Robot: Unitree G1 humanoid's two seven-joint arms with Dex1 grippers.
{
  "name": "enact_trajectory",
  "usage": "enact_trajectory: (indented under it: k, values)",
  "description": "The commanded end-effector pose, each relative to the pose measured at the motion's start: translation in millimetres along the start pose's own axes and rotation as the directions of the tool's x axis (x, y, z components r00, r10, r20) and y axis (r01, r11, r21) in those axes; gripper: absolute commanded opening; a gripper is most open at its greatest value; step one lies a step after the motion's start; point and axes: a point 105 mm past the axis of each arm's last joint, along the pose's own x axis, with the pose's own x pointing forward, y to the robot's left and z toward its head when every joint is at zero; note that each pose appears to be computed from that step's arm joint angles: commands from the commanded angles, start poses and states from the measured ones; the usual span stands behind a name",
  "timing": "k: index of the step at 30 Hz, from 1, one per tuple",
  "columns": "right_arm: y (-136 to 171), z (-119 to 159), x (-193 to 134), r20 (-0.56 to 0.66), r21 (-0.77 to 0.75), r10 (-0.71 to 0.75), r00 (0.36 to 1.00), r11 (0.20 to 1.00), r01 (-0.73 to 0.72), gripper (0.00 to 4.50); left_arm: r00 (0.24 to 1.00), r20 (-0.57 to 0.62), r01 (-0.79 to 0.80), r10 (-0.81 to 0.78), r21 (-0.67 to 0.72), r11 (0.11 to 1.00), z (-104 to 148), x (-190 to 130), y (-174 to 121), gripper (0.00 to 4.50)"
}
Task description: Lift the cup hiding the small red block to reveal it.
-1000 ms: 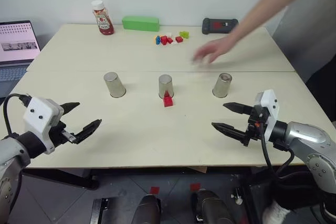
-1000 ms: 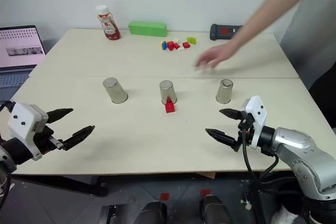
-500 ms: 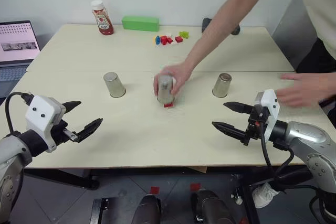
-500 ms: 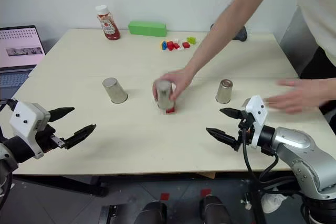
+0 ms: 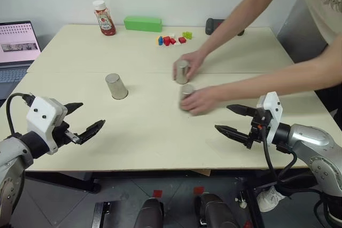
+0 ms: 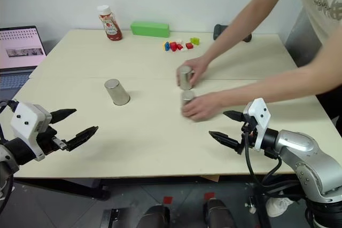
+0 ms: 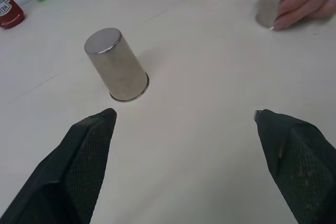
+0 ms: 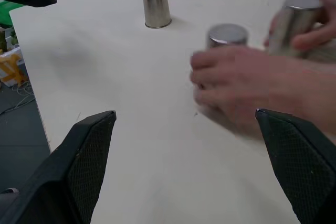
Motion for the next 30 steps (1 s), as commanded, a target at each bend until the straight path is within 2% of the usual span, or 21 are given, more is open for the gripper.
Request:
enact_trajectory:
  k: [1, 12, 17, 22, 30]
  values:
    - [2.8, 10.1, 0.6, 0.029, -0.036, 0.013, 1.000, 0.999, -0.012, 4.50, 1.000, 0.011, 0.010, -0.010, 0.043, 0.999, 9.1, 0.9, 0.0, 4.46]
    - [0.7, 14.1, 6.0, 0.049, -0.015, -0.013, 0.999, 1.000, 0.014, 4.50, 0.998, 0.052, 0.037, -0.039, 0.030, 0.999, 18.9, 7.7, -6.0, 4.46]
    - [-10.2, 13.8, 2.3, 0.057, -0.007, -0.088, 0.995, 0.996, 0.088, 4.50, 0.992, 0.078, 0.102, -0.103, 0.013, 0.995, 29.2, 10.6, -16.6, 4.46]
    - [-21.8, 16.1, -0.1, 0.081, 0.013, -0.169, 0.982, 0.986, 0.169, 4.50, 0.967, 0.069, 0.244, -0.244, 0.007, 0.970, 39.8, 17.8, -36.1, 4.46]
    - [-53.5, 18.6, 3.1, 0.090, 0.013, -0.384, 0.919, 0.923, 0.385, 4.50, 0.925, 0.120, 0.357, -0.360, 0.051, 0.933, 64.6, 29.3, -53.8, 4.46]
